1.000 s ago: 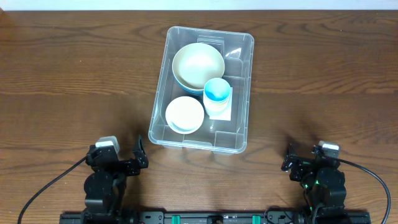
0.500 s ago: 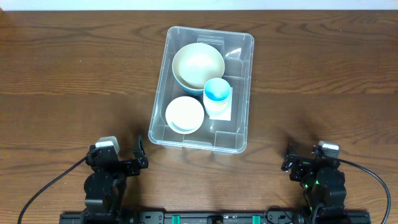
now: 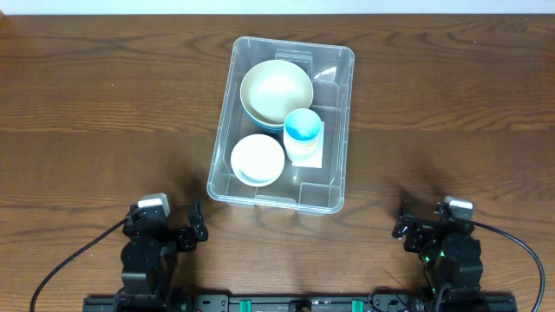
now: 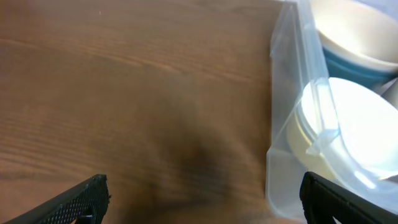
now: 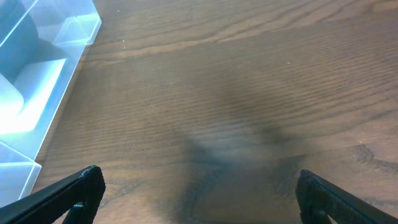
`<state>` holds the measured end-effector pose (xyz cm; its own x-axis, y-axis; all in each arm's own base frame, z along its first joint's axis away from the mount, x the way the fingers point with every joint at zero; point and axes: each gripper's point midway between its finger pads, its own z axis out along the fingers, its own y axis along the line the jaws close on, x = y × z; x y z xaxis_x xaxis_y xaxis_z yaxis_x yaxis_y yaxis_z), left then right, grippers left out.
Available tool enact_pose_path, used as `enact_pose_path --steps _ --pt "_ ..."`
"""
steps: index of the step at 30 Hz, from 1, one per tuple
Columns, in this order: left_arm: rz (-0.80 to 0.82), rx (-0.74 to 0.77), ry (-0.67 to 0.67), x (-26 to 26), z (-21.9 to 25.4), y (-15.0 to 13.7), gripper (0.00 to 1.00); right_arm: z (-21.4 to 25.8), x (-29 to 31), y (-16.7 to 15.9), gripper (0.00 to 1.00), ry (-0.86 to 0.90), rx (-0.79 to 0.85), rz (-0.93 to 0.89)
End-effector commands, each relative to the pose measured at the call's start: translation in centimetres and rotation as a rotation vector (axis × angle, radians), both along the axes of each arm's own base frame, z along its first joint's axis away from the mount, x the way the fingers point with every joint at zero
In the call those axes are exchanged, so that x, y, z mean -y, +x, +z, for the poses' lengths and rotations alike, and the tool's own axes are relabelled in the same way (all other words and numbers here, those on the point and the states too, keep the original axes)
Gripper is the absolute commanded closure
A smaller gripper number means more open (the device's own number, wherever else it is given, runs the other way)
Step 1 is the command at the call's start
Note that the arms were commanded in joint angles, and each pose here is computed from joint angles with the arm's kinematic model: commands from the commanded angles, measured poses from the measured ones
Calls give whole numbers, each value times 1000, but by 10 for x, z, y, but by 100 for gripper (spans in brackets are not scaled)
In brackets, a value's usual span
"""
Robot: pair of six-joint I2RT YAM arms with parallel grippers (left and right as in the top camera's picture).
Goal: Pack container
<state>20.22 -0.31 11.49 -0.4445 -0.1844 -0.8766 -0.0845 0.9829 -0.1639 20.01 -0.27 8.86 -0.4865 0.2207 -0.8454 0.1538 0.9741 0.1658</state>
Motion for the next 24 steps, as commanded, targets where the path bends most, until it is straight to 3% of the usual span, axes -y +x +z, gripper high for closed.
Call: enact_pose_path --steps 1,10,24 --pt "-11 -24 16 0 -7 -3 2 -1 1 0 1 12 3 -10" --pt "-11 -130 22 -1 -29 -17 2 -1 1 0 1 12 3 -10" --pt "-11 -149 23 -1 -33 -19 2 -1 1 0 1 12 3 -10"
